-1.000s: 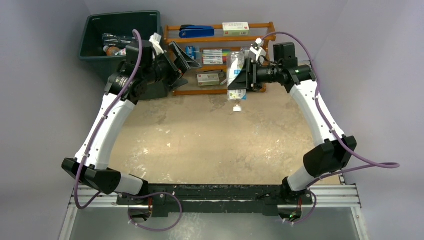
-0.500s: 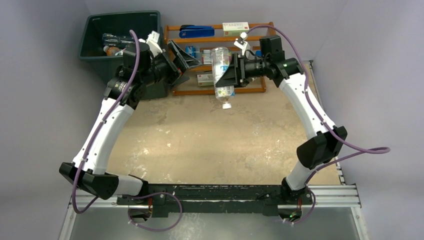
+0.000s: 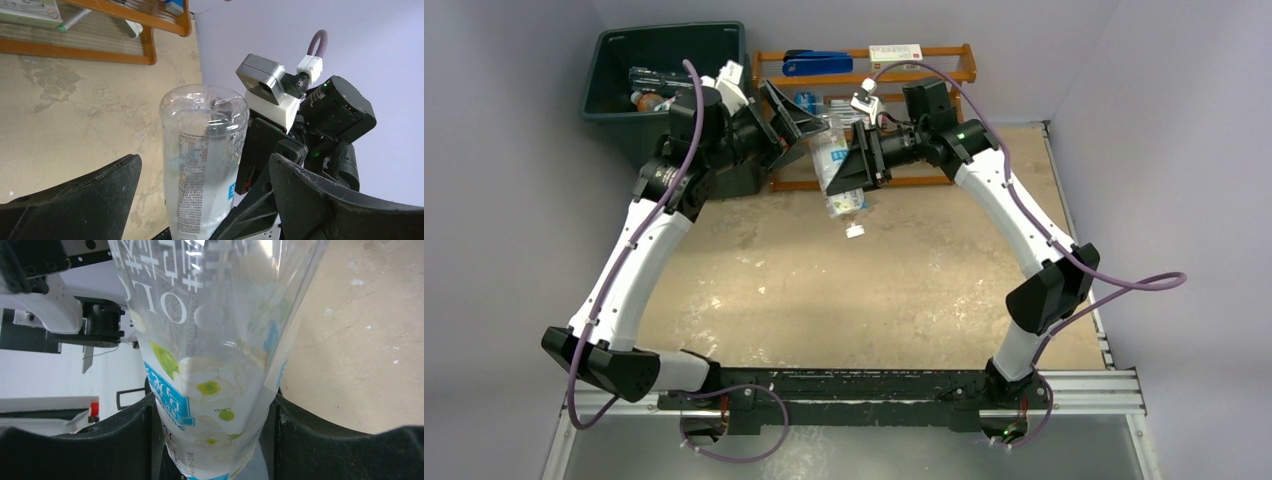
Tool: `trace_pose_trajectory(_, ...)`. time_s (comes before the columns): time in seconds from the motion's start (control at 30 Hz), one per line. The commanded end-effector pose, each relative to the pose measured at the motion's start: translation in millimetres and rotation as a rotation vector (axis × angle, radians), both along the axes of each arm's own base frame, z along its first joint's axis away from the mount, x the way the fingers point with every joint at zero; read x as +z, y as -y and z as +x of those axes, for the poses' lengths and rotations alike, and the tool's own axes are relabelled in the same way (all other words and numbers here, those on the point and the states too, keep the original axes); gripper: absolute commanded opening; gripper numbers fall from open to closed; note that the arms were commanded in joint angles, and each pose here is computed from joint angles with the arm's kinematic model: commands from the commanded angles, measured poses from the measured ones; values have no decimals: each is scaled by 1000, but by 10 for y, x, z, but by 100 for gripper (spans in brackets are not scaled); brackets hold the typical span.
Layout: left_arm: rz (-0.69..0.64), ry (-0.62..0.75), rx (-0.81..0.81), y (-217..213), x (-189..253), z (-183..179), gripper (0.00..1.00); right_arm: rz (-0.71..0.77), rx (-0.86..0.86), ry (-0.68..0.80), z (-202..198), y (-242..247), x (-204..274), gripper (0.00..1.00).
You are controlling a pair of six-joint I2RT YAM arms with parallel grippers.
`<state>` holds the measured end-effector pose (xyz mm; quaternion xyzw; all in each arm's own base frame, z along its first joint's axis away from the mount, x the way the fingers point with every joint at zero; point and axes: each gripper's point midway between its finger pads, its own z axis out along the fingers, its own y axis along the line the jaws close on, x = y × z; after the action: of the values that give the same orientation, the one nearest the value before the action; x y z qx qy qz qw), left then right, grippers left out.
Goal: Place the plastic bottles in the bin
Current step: Pick up the plastic bottle at the center of the board.
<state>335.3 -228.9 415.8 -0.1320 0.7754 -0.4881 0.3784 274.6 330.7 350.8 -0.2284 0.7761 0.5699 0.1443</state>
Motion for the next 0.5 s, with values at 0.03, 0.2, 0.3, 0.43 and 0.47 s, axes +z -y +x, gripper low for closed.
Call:
trace_pose_trajectory(0.03, -1, 114, -11, -61, 224, -142, 99, 63, 79, 21, -169, -113, 267, 43)
trace_pose_trajectory(0.2, 9, 121, -11, -84, 182, -187, 99, 73, 106, 13, -211, -207, 315, 43)
trace_pose_trajectory(0.3, 13, 129, -21, -58, 178, -195, 99, 73, 118, 14, -214, -269, 318, 43)
trace_pose_trajectory(0.43, 39, 135, -20, -52, 153, -182, 99, 80, 139, 15, -239, -355, 363, 43)
trace_pose_trajectory(0.47, 43, 137, -19, -53, 148, -177, 98, 82, 143, 15, -248, -375, 378, 43)
